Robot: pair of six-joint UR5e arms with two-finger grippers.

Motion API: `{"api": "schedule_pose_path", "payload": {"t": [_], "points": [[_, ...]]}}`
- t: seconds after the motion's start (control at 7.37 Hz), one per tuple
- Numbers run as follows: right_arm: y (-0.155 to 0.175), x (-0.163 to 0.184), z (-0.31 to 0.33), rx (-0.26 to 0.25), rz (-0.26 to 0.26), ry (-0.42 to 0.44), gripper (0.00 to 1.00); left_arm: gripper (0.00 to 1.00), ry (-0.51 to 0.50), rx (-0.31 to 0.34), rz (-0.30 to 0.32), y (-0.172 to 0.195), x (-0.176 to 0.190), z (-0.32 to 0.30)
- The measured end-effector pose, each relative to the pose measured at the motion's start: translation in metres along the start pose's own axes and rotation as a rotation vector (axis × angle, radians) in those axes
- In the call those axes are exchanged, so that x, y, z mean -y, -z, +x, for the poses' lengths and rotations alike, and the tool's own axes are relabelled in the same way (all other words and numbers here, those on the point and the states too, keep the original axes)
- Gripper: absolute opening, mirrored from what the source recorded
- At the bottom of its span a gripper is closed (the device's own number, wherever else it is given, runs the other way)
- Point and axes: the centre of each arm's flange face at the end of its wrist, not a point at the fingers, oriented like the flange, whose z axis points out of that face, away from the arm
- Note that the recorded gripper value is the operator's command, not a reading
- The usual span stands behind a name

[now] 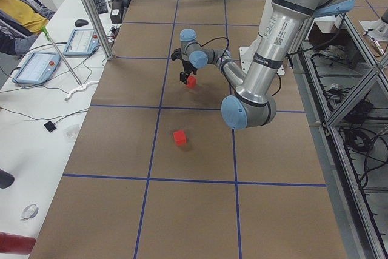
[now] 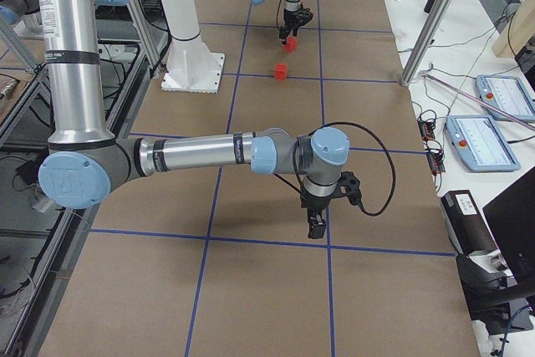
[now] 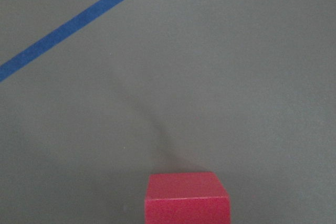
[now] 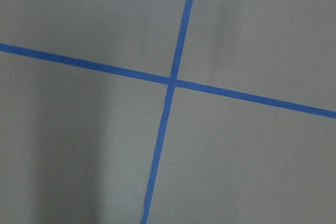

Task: Form red blocks into L shape at center
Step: 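Set the cube with the left gripper beside the center cube, farther from robot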

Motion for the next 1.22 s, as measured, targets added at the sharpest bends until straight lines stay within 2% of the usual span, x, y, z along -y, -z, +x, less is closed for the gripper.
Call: {"api": "schedule_pose_path", "payload": {"t": [0.14, 0.41, 0.54, 0.95, 1.09, 1.22], "points": [[-0.0007, -0.0001, 0.0004, 0.0, -0.001, -0.001, 0.99, 0.98, 0.003, -0.002, -0.003, -0.0023, 0.0007, 0.0019], [-0.0016, -0.0007, 0.0009, 0.001, -0.003, -0.002, 0.99, 0.72, 0.008, -0.003, -0.003, -0.003, 0.0022, 0.0037], [-0.0024, -0.0016, 0.0013, 0.002, -0.005, -0.003, 0.99, 0.66, 0.009, -0.003, -0.003, -0.0032, 0.0023, 0.0038], [-0.0033, -0.0029, 0.0018, 0.002, -0.006, -0.005, 0.99, 0.65, 0.009, -0.003, -0.005, -0.0034, 0.0023, 0.0038], [-0.0033, -0.003, 0.0018, 0.002, -0.006, -0.005, 0.99, 0.54, 0.009, -0.003, -0.006, -0.0035, 0.0022, 0.0039], [-0.0033, -0.003, 0.0018, 0.002, -0.006, -0.005, 0.99, 0.39, 0.009, -0.006, -0.006, -0.002, 0.0022, 0.0049]]}}
